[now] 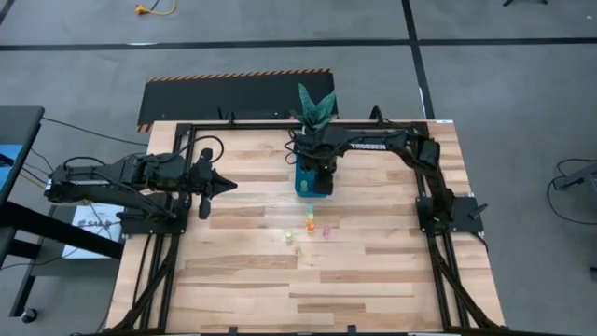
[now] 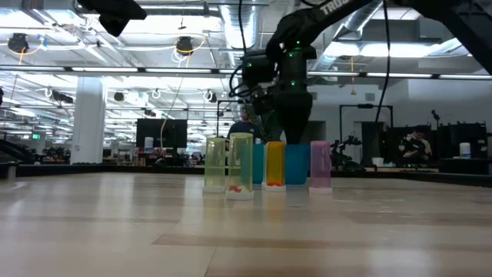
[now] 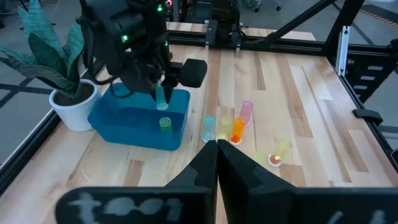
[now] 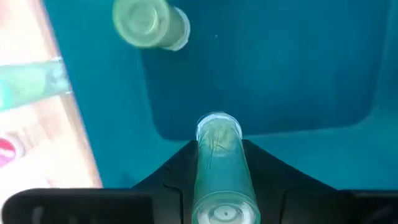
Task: Pick and place pill bottles into a basket
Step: Put the blue pill bottle into the blue bin
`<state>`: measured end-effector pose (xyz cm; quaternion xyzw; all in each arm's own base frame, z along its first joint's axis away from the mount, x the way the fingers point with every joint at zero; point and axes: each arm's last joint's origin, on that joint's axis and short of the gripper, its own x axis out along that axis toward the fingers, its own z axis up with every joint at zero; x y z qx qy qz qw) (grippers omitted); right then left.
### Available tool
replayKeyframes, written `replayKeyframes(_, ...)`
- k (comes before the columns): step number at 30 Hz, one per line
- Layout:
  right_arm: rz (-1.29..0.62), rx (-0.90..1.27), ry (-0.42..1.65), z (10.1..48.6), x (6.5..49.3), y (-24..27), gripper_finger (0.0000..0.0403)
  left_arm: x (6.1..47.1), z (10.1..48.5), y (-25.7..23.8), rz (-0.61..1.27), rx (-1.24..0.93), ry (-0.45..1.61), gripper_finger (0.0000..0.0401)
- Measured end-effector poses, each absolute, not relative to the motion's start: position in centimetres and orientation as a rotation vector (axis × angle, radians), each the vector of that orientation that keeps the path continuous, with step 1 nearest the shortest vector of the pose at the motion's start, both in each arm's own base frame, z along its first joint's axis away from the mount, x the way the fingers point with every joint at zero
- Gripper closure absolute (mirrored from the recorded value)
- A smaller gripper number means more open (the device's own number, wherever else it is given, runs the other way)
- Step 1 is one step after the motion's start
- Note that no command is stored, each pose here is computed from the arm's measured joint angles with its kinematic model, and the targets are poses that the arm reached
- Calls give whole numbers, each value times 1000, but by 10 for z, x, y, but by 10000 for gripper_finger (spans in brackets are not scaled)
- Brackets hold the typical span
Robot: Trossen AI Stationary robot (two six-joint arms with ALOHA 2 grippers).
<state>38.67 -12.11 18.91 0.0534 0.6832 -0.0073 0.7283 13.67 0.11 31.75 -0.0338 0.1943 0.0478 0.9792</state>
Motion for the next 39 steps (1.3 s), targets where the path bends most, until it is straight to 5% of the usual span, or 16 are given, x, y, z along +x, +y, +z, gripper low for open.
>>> replayKeyframes(39, 33, 98, 1484, 167, 396, -123, 301, 137, 317, 1, 95, -68, 392, 401)
